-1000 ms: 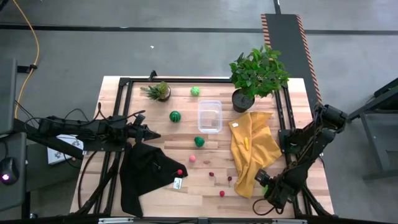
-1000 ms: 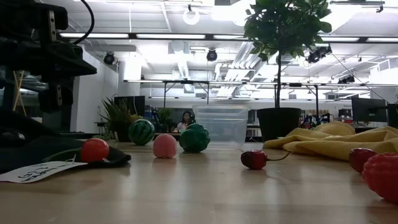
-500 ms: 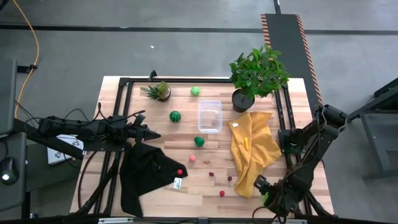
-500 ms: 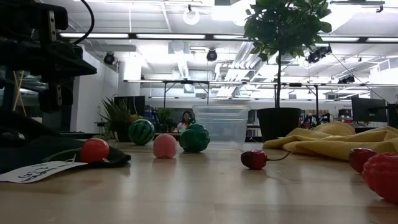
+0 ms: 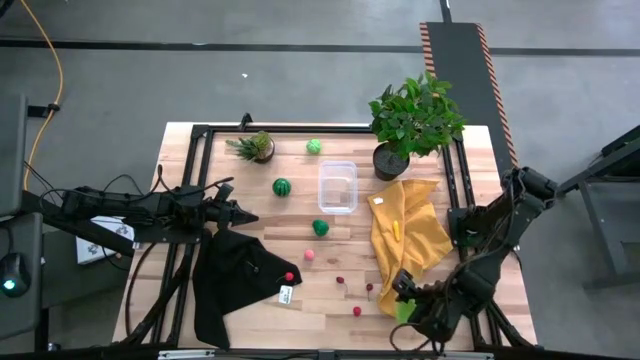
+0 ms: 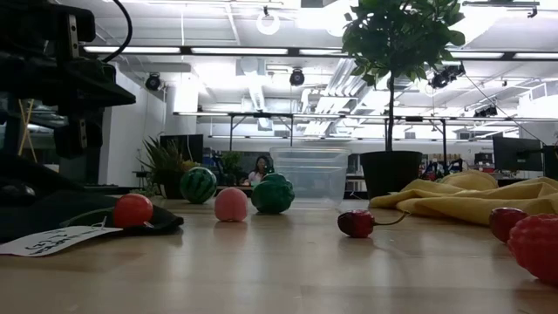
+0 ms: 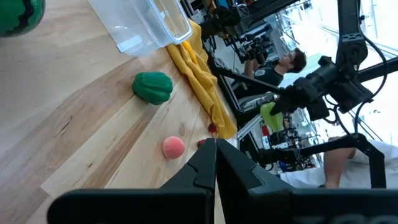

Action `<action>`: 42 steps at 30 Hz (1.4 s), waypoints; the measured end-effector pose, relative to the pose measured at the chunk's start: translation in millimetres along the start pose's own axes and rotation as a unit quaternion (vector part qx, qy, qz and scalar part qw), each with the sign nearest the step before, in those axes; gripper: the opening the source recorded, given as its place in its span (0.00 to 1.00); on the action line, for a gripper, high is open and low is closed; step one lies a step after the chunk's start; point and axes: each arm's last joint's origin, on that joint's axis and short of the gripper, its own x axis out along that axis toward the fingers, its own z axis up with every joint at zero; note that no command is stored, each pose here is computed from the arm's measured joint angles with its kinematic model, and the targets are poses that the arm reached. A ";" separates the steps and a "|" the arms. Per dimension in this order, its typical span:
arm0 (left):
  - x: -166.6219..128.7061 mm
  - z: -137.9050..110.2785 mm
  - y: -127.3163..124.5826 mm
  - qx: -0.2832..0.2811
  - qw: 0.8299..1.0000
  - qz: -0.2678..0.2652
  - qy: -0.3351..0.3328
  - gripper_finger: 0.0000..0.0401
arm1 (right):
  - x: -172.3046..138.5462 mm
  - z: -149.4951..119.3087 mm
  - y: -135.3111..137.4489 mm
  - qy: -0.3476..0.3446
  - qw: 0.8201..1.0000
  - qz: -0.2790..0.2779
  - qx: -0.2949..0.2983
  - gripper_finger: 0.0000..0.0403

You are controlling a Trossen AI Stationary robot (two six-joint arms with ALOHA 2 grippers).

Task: Pick and placing Produce into tupperware
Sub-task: Put the starfruit into the transparent bin

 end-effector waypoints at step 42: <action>0.0 0.0 0.0 0.000 1.000 0.000 0.000 0.00 | -79.2 -10.8 -198.1 -0.134 0.911 -0.184 0.344 0.56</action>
